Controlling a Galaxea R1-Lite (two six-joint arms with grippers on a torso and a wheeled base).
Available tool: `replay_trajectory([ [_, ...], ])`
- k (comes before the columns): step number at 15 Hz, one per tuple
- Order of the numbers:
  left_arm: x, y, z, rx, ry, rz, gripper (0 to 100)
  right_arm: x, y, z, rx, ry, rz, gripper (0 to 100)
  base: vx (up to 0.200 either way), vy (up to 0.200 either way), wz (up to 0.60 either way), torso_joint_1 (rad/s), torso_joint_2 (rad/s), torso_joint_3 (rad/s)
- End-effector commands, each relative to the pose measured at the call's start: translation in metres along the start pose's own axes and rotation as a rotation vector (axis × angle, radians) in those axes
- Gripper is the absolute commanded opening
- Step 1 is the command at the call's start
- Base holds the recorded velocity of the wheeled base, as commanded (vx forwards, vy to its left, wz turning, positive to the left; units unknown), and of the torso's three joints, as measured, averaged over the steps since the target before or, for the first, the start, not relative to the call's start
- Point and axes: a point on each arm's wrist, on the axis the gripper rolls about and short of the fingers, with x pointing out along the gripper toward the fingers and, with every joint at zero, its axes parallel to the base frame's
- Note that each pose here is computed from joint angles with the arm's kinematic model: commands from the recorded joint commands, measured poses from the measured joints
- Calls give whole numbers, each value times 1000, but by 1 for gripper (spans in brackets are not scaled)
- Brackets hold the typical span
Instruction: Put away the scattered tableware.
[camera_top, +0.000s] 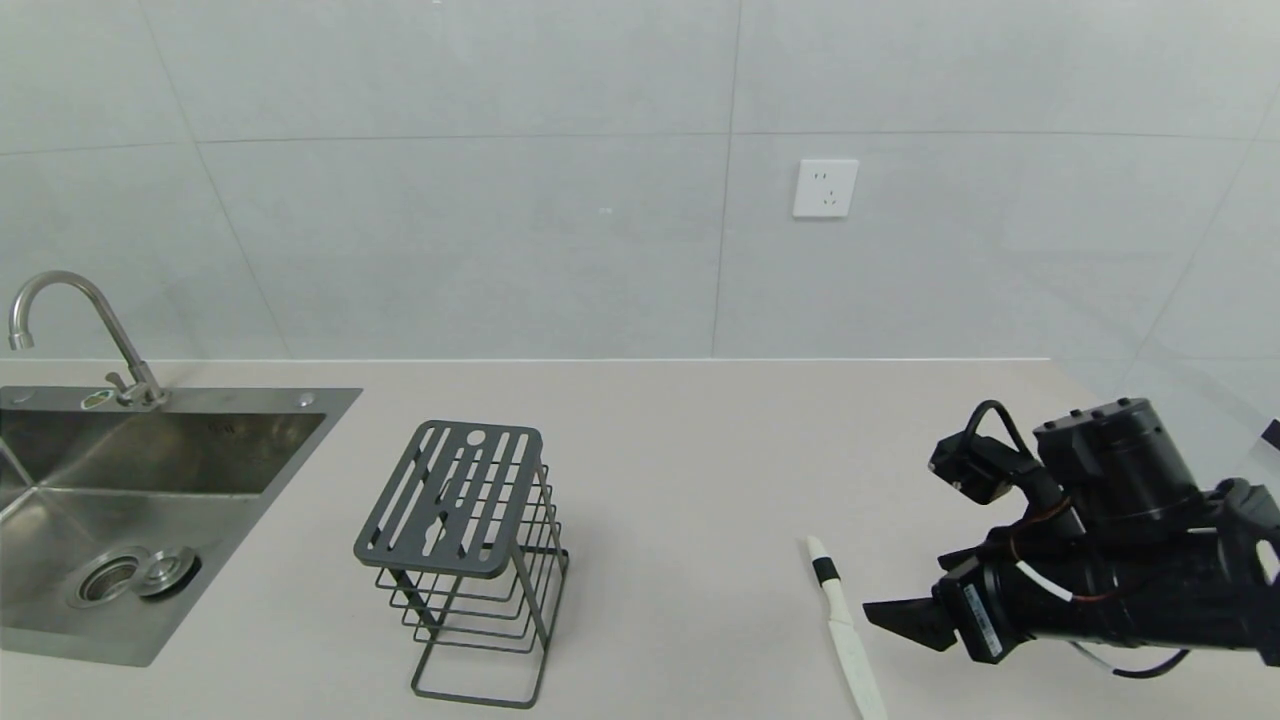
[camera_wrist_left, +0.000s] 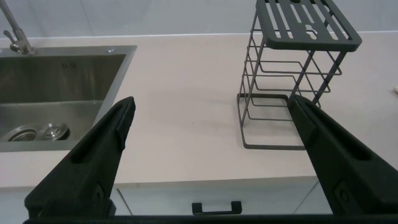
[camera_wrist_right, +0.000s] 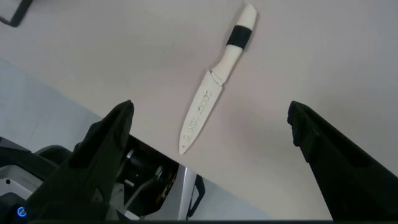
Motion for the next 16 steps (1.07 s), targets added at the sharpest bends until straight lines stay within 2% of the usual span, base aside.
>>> replay_trajectory([
  [1,0,0,0,0,1,0,100,19,0,-2,5,57,5,100,0,0,0,0,0,0],
  [3,0,0,0,0,1,0,100,34,1,-5,65,102,-34,100,0,0,0,0,0,0],
  [6,0,0,0,1,1,0,100,52,13,-4,88,91,-27,100,0,0,0,0,0,0],
  [7,0,0,0,1,1,0,100,56,16,-5,104,88,-60,100,0,0,0,0,0,0],
  [9,0,0,0,1,1,0,100,63,23,-11,132,116,-84,100,0,0,0,0,0,0],
  [16,0,0,0,1,1,0,100,86,19,-19,140,182,-164,100,0,0,0,0,0,0],
])
